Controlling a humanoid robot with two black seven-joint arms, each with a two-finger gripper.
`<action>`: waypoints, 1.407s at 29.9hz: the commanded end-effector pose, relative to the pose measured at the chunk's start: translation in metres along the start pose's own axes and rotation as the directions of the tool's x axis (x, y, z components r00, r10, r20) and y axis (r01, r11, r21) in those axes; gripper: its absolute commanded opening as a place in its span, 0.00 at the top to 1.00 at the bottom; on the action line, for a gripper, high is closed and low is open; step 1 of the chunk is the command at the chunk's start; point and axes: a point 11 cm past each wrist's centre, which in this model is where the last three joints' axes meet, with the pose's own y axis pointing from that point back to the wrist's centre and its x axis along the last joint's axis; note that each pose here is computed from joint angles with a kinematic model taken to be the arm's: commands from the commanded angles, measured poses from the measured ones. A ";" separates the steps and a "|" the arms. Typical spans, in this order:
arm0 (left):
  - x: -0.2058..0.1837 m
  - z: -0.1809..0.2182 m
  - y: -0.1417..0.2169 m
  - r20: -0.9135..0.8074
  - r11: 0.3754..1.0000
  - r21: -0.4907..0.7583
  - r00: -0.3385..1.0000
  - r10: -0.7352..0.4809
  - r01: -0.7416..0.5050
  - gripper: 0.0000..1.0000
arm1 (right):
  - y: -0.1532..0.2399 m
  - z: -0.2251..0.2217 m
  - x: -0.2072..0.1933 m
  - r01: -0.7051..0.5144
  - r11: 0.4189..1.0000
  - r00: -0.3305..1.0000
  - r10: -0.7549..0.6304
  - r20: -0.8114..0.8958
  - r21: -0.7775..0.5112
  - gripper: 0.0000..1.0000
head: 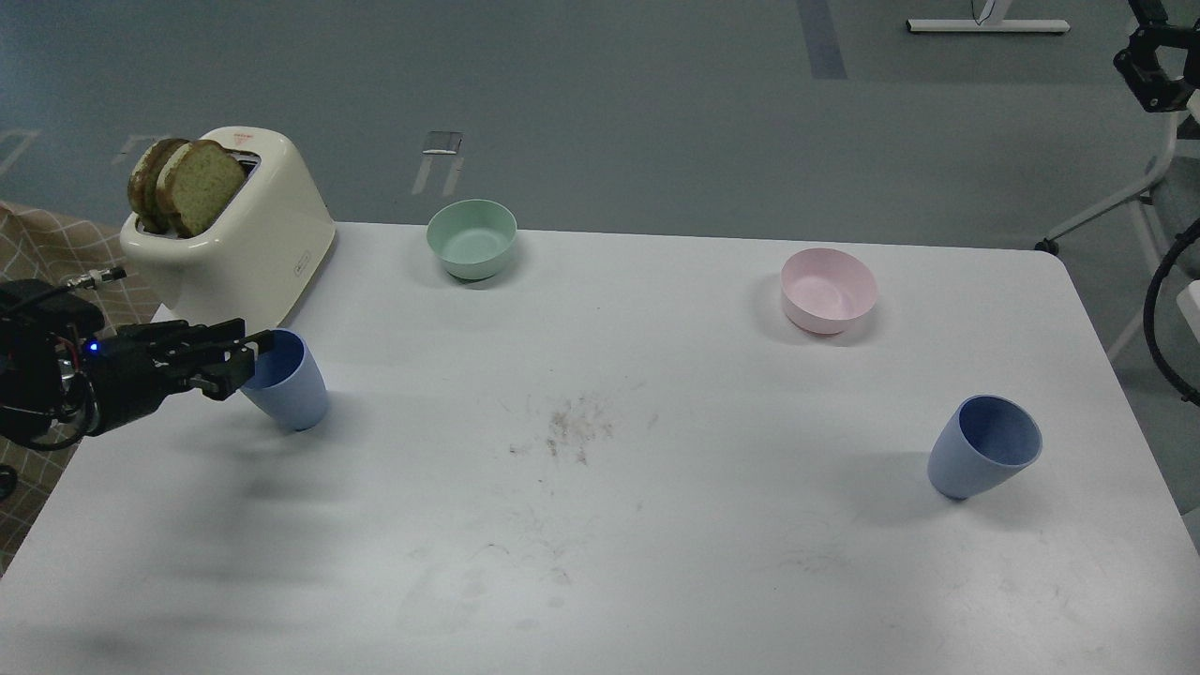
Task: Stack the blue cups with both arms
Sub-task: 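Grasp the blue cup with the left gripper and lift it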
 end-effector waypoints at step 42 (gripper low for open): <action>0.130 0.079 -0.048 0.057 0.969 -0.232 0.993 0.103 -0.087 1.00 | 0.050 -0.008 0.029 -0.076 0.996 0.997 0.076 -0.001 0.044 0.00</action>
